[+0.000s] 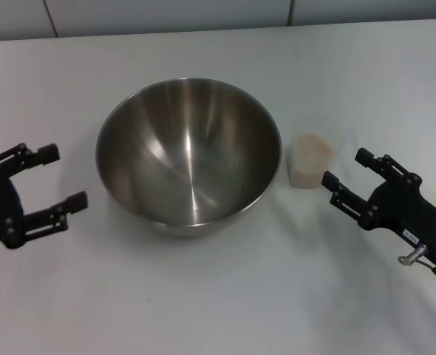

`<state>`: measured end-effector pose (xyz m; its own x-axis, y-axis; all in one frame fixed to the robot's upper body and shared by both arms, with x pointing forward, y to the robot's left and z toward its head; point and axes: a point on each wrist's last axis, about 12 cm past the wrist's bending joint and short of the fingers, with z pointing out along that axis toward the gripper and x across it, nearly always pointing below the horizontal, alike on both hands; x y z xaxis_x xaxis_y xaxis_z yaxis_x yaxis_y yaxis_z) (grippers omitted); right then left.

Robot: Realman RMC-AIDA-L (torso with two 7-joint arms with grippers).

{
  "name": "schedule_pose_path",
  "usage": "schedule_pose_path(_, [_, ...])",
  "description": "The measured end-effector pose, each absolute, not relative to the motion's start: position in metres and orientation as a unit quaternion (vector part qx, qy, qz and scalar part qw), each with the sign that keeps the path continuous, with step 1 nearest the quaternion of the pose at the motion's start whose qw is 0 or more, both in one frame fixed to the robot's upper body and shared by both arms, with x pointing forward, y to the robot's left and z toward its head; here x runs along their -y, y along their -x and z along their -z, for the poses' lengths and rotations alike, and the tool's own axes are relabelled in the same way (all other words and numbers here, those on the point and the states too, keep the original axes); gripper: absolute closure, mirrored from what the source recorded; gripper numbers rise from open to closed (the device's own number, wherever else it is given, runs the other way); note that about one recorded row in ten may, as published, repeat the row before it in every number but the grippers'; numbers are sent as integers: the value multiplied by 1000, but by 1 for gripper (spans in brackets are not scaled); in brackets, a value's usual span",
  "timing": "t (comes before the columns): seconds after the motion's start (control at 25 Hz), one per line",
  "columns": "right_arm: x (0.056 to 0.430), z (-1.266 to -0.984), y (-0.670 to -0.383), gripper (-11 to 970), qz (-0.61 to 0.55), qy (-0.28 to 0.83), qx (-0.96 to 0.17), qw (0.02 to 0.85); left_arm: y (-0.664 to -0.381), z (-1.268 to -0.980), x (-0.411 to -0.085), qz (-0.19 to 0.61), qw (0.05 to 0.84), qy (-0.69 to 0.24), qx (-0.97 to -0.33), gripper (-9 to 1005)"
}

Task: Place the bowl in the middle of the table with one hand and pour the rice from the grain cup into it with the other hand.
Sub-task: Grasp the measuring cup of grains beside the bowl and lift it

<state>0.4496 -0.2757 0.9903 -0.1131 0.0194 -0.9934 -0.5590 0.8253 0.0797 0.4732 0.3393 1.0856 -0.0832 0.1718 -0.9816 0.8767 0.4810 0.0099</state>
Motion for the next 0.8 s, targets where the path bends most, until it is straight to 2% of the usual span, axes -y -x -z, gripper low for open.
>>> schedule_pose_path(0.28, [283,-987,-448,211,-204,174,-721,639,-477,-1094,-356,320,493,-428,-686,182])
schedule_pose_path(0.8, [280,-985,-456,209,-184,150,-732,639,-478,-1094,-344,333,493,-446,-669,183])
